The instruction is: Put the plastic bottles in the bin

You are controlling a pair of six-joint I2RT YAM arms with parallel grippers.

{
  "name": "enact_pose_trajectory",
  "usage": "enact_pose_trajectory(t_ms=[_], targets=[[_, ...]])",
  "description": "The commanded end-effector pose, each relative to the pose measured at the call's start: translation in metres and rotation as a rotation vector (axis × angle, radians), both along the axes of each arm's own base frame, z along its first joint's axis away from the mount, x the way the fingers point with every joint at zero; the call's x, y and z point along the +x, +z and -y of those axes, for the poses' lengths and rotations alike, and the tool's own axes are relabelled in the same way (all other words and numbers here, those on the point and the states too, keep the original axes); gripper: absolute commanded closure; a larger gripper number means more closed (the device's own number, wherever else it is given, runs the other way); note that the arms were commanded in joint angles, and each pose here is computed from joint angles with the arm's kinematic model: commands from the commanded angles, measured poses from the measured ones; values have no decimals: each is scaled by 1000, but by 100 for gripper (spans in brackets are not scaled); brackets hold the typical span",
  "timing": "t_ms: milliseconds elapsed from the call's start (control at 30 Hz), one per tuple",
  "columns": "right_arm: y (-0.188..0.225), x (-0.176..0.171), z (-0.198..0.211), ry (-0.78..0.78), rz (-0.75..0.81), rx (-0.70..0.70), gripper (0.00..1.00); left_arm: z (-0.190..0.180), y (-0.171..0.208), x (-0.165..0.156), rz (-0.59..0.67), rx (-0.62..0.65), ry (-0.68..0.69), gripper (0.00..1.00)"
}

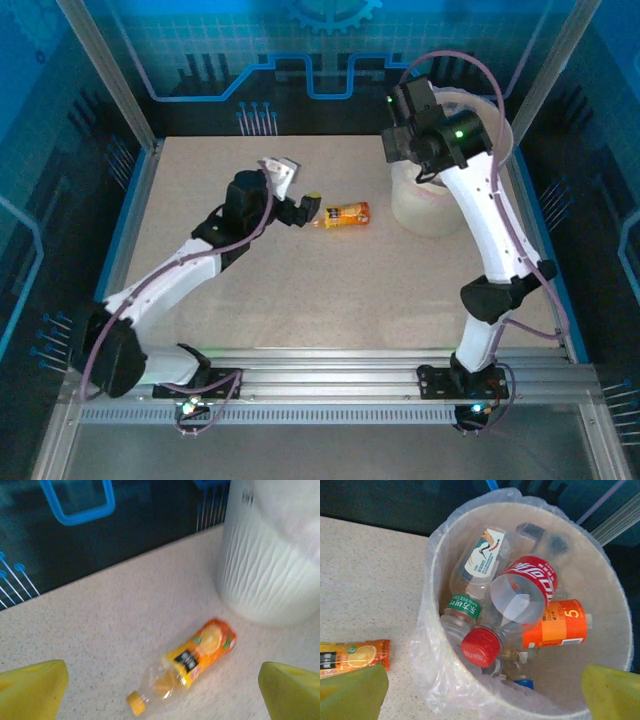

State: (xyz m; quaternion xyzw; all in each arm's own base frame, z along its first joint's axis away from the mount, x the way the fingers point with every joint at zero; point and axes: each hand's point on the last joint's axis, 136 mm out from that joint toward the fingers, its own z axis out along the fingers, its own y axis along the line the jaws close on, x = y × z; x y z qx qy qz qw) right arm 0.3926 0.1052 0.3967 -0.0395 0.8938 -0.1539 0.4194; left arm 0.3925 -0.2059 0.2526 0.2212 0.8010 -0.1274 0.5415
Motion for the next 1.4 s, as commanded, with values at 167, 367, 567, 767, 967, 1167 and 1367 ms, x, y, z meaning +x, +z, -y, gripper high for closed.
enact_pose_trajectory(t_ms=[167,367,567,767,967,1167,1367], targets=[[38,-46,13,19,137,142,0,38,-96,19,-197,270,-292,1],[46,-67,21,23,188,205,0,46,-142,46,-321,416,-344,1],[46,-75,27,11,198,211,0,52,-167,56,-390,461,-382,1],[40,-73,26,11,186,209,0,51,-188,64,-442,497,-376,1],[34,-70,23,10,173,211,0,49,-206,70,-486,533,-365,1],[30,-69,22,6,170,220,0,41,-221,64,-538,565,-349,9],[19,-68,21,-2,163,242,0,37,-223,57,-559,549,-336,34]])
